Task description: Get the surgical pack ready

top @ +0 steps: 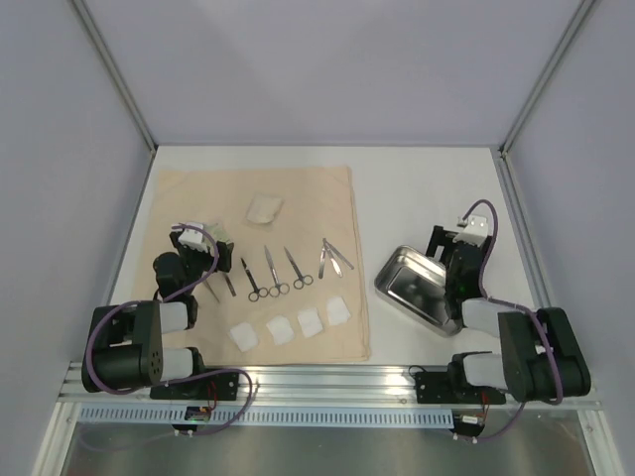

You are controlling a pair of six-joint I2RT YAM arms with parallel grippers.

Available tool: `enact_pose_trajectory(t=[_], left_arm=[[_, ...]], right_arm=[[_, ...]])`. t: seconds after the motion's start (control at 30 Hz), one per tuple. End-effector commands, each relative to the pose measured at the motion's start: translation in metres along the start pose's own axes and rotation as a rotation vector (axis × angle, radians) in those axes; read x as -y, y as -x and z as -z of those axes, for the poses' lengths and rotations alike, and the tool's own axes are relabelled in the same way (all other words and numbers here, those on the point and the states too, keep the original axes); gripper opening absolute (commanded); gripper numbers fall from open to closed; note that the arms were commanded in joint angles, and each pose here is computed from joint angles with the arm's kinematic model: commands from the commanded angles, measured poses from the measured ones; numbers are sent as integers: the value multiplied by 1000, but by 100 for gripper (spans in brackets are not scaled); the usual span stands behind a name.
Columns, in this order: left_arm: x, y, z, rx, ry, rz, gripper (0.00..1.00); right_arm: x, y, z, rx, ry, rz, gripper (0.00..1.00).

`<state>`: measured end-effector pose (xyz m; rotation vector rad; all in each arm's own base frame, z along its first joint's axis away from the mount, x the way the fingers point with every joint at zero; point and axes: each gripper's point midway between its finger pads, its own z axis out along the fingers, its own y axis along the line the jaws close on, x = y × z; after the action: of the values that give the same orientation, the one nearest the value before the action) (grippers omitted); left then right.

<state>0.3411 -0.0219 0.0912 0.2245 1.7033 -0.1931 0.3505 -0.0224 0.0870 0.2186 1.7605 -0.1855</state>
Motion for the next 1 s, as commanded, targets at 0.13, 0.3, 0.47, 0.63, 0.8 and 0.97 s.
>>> enact_pose_trajectory(t=[0.13, 0.3, 0.47, 0.63, 0.8, 0.97], left_arm=[[1, 23, -6, 66, -24, -46, 100], [2, 34, -4, 103, -23, -59, 100], [0, 85, -10, -172, -183, -81, 99], [10, 66, 17, -644, -295, 92, 71], [9, 55, 47, -823, -270, 114, 71], [-12, 39, 71, -873, -110, 28, 74]], right_arm=[[-32, 111, 13, 116, 161, -113, 98], [-96, 142, 33, -37, 466, -141, 78], [-133, 135, 43, -303, 537, -17, 64], [-176, 96, 64, -517, 576, 274, 49], [-220, 53, 63, -733, 683, 331, 30], [-253, 9, 84, -837, 764, 484, 35]])
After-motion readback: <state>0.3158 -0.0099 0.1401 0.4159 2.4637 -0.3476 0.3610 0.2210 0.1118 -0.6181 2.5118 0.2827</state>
